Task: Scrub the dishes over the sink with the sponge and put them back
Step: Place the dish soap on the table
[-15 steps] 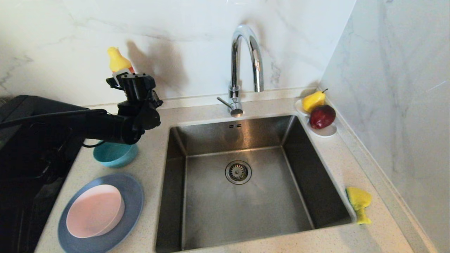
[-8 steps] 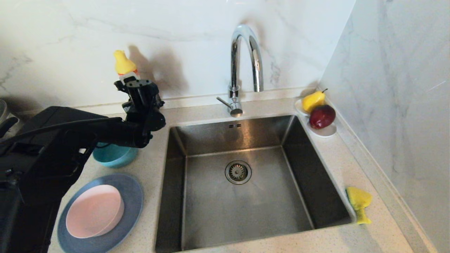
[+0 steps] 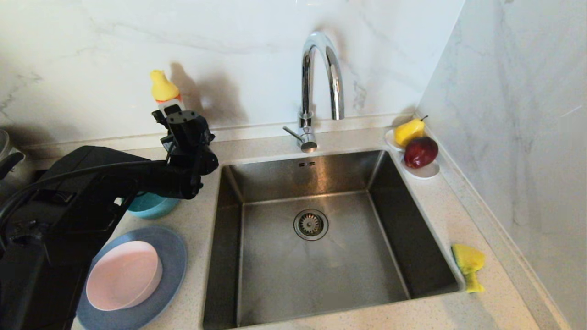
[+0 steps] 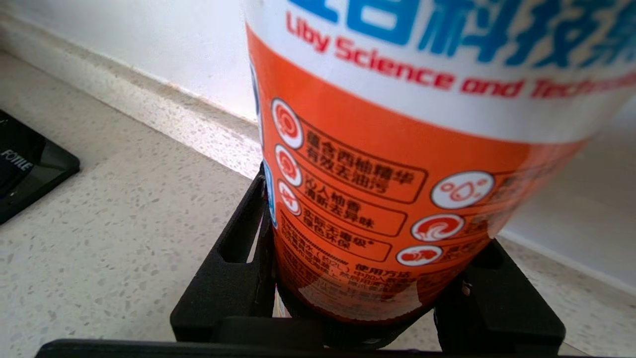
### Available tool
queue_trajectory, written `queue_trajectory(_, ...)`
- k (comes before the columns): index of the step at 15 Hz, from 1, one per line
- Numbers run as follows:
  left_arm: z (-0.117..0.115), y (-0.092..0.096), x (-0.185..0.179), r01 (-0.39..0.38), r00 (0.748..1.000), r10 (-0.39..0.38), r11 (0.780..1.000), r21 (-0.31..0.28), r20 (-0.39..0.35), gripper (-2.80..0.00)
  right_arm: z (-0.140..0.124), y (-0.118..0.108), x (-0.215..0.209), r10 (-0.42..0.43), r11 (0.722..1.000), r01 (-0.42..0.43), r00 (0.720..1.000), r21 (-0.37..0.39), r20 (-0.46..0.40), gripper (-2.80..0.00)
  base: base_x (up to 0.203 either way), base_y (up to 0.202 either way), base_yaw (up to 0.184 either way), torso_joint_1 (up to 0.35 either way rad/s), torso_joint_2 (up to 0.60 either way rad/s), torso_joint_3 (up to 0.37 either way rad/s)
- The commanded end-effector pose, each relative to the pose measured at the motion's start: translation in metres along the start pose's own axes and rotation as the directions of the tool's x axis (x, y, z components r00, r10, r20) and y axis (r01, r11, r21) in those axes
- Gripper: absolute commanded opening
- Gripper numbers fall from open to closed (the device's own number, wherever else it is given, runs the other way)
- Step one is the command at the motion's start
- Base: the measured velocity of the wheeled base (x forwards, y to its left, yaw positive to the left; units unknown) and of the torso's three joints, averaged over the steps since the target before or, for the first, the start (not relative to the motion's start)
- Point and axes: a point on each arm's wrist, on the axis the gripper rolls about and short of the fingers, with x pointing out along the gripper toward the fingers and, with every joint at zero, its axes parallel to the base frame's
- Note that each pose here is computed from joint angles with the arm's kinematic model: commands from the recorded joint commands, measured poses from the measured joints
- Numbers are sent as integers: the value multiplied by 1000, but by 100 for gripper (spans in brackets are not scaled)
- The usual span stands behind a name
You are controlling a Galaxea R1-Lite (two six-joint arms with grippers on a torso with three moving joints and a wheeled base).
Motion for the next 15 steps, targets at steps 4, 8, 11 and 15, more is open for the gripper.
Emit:
queue_trajectory(4, -5, 1, -2, -5, 1000, 4, 1000, -4, -14, -280, 0, 0, 0, 0, 1000, 0, 1000, 0, -2, -280, 0, 0, 0, 0, 0, 0)
queue_trajectory(8, -6, 2, -3, -4, 1000, 4, 1000, -7, -23, -280, 0, 0, 0, 0, 1000, 0, 1000, 0, -1, -280, 0, 0, 0, 0, 0, 0)
queue_trajectory(11, -8, 3, -3, -6, 999, 5, 1000, -7, -31, 0, 0, 0, 0, 0, 1000, 0, 1000, 0, 0, -280, 0, 0, 0, 0, 0, 0)
queue_trajectory(15, -9, 3, -3, -9, 999, 8, 1000, -12, -51, 0, 0, 0, 0, 0, 1000, 0, 1000, 0, -1, -280, 0, 0, 0, 0, 0, 0)
